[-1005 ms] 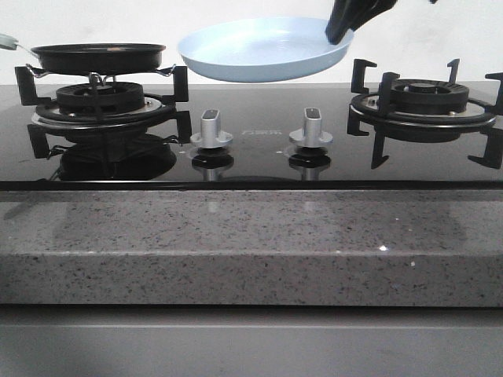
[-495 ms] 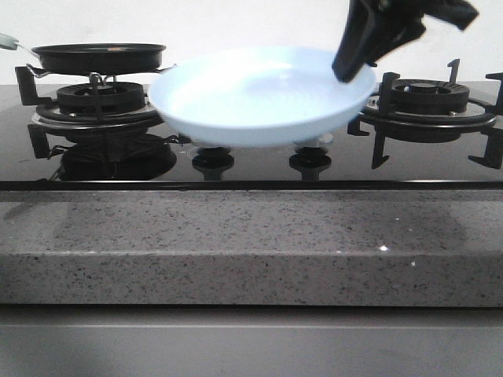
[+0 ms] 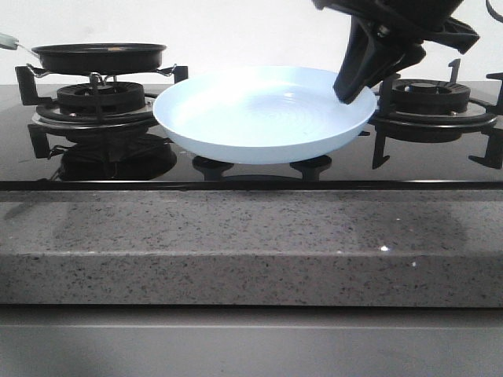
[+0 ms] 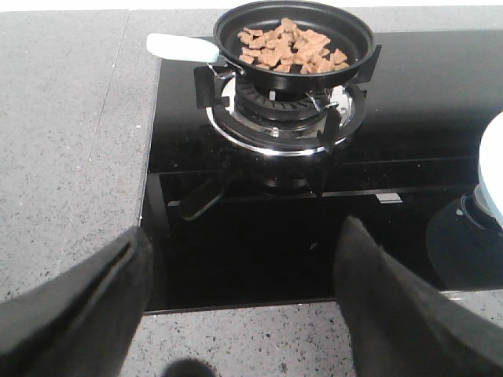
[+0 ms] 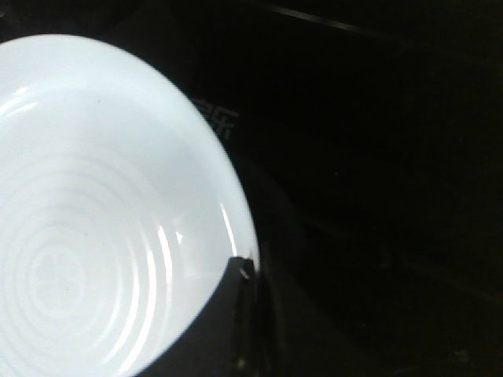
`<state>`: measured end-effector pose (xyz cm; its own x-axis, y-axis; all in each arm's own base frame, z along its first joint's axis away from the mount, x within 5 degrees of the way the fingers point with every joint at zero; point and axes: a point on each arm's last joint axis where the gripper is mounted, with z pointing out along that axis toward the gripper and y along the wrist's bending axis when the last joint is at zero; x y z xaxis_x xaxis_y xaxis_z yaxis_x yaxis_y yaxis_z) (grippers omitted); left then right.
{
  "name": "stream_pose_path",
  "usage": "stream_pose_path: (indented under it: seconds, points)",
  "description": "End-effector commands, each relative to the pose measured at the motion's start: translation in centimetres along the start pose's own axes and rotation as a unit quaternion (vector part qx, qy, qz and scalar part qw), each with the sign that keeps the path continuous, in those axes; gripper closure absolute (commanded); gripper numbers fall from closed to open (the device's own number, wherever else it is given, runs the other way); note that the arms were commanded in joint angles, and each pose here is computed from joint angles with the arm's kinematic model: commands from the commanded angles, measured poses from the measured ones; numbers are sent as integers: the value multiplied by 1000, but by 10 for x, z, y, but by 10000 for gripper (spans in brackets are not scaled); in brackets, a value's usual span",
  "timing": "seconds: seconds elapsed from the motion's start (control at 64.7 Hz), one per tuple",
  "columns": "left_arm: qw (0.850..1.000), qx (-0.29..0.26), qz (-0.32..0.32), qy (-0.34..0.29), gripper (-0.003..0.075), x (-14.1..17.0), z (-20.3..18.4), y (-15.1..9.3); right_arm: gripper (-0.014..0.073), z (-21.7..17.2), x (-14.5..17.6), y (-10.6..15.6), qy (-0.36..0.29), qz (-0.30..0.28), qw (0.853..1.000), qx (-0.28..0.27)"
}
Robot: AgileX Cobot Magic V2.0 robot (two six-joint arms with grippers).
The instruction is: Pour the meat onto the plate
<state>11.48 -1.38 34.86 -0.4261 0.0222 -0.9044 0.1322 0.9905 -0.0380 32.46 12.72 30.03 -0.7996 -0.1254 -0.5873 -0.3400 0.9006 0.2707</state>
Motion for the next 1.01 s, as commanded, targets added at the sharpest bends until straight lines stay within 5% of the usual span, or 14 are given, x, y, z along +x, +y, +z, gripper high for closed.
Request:
stream_pose_path:
  seconds: [0.0, 0.247, 0.634, 0.804, 0.99]
  points:
    - [999, 4, -5, -40, 239, -13, -3, -1, 706, -18, -12, 7, -54, -5, 998, -8]
    - [999, -6, 7, -46, 108, -16, -3, 1, 706, -18, -12, 7, -54, -5, 998, -8]
    - [1000, -18, 5, -10, 113, -58, 29, 8, 706, -18, -12, 7, -54, -5, 998, -8]
    - [997, -31, -56, 47, 114, -76, 62, 27, 706, -18, -12, 7, -54, -5, 998, -8]
    - [989, 33, -122, 79, 114, -89, 100, 45, 706, -18, -12, 7, -54, -5, 998, -8]
